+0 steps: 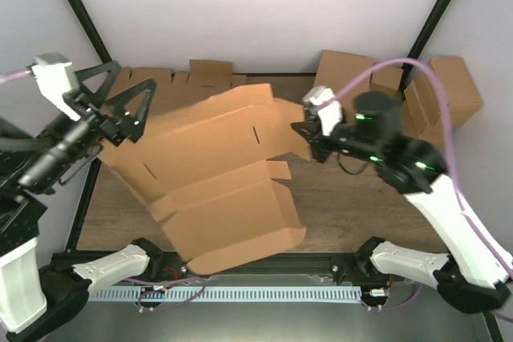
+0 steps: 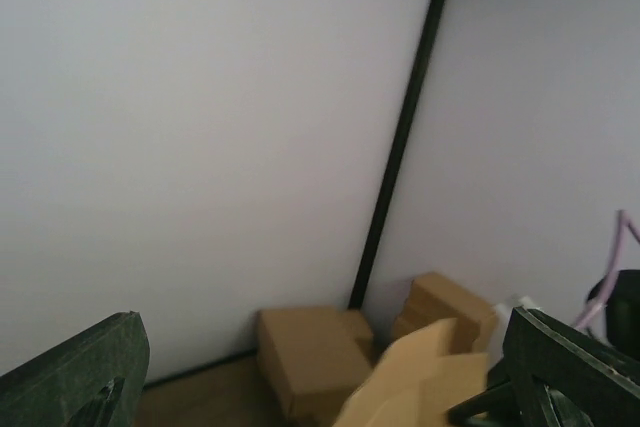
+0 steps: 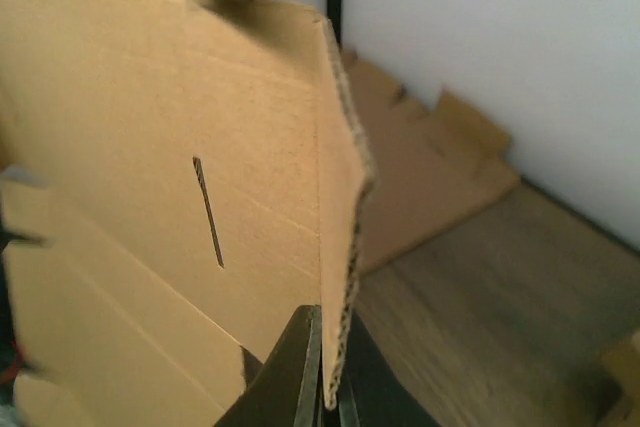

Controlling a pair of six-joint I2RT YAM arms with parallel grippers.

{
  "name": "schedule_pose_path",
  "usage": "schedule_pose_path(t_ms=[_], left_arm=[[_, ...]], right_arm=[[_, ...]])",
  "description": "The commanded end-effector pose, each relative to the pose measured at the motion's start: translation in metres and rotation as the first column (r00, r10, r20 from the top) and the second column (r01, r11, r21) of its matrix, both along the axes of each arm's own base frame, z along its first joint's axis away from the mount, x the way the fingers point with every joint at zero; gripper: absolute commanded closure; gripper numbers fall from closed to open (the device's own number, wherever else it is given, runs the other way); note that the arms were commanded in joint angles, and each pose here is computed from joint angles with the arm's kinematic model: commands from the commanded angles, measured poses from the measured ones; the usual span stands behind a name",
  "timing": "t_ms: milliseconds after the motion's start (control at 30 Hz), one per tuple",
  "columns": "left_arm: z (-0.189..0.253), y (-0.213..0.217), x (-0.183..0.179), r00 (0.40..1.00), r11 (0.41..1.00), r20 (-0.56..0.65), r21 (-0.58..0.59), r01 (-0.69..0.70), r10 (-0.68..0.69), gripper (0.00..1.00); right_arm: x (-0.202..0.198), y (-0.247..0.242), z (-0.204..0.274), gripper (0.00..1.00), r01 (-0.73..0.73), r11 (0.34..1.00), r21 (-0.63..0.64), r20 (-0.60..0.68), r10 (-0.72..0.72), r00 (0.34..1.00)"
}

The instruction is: Fold the paper box

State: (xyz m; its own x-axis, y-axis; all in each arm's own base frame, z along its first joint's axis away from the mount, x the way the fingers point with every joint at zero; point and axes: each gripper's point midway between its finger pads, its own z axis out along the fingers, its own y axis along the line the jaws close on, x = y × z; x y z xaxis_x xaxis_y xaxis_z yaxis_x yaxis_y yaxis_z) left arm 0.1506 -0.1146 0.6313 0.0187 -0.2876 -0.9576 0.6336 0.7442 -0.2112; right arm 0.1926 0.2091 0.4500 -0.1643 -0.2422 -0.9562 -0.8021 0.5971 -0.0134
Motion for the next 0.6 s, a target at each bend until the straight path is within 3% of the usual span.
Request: schedule_pose_path(t_ms=[0,167,333,567], left_arm=[[-0.058,0.002,0.055,0.967,0.979,-0.177,0.117,-0.166,0.185,0.0],[-0.136,-0.006,0.107,0.892,0.911,-0.303,0.345,-0.225,0.335,0.0],[-0.17,-0.026,0.13,0.903,0.877,-0.299,0.457,-0.149,0.31,0.0],[-0.218,-0.044,0.146,0.928,0.811,-0.285,0.584,-0.03,0.24,0.0]], right_arm=[[0.065,0.019,-0.073,0.99,0.127,0.983,-0.134,0.016,-0.126,0.992],[0.096,0.036,-0.117,0.99,0.134,0.98,-0.145,0.139,-0.113,0.984],[0.088,0.05,-0.152,0.99,0.015,0.98,-0.2,0.228,0.032,0.973],[0.072,0.051,-0.181,0.99,-0.062,0.965,-0.256,0.254,0.129,0.958]])
